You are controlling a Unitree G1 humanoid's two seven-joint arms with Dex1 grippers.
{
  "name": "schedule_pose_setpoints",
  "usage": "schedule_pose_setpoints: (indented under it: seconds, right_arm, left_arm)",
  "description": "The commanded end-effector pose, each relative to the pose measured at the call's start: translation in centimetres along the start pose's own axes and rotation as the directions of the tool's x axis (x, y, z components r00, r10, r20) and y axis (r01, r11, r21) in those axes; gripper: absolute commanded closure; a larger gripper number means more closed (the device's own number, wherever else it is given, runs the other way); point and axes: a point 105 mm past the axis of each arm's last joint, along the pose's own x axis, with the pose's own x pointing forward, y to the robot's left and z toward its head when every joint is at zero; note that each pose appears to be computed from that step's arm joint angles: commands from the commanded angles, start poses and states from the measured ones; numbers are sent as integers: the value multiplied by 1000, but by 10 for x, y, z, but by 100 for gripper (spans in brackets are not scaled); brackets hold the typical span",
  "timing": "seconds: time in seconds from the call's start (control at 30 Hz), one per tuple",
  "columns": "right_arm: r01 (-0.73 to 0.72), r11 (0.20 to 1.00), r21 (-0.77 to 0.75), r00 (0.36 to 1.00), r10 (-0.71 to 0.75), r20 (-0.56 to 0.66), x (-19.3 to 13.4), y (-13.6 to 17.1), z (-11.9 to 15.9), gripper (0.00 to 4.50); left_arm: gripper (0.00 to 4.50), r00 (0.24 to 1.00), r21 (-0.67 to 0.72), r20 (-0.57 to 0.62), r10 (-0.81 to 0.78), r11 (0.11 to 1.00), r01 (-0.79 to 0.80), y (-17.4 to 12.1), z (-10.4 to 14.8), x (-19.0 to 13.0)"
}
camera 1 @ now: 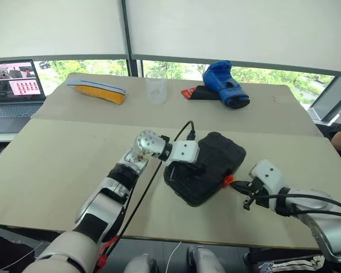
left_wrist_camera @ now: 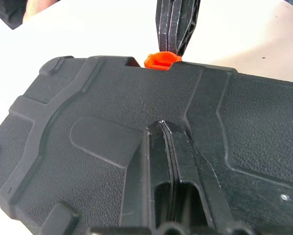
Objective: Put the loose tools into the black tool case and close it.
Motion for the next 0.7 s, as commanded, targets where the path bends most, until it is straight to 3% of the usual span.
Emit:
schedule_pose_setpoints:
  seconds: [0.03,0.37,0.5,0.53,0.57,0.7]
  right_arm:
    - [-12,994,-111,987,29,159,-5,8,45,450]
    - [-29,993,-114,988,45,147,2,11,42,450]
    - [-26,995,-96,991,38,131,-14,6,36,450]
    - [-32,996,-87,990,43,132,-19,6,35,389]
    - [-60,995,-75,987,71,144,-28,9,35,374]
    - [-154,987,-48,970,160,182,-60,13,36,239]
  left_arm:
    - [445,993,-54,-62,-102,994,99,-26,-21,15]
    - [445,994,-73,-64,-90,994,85,-26,-24,12]
    - [445,997,-143,-68,-26,990,16,-19,-30,-5]
    - [395,998,-164,-64,-11,986,0,-17,-30,-10]
    - [380,999,-215,-52,13,976,-24,-14,-31,-23]
    - [245,995,-352,-34,98,930,-103,-13,-32,-86]
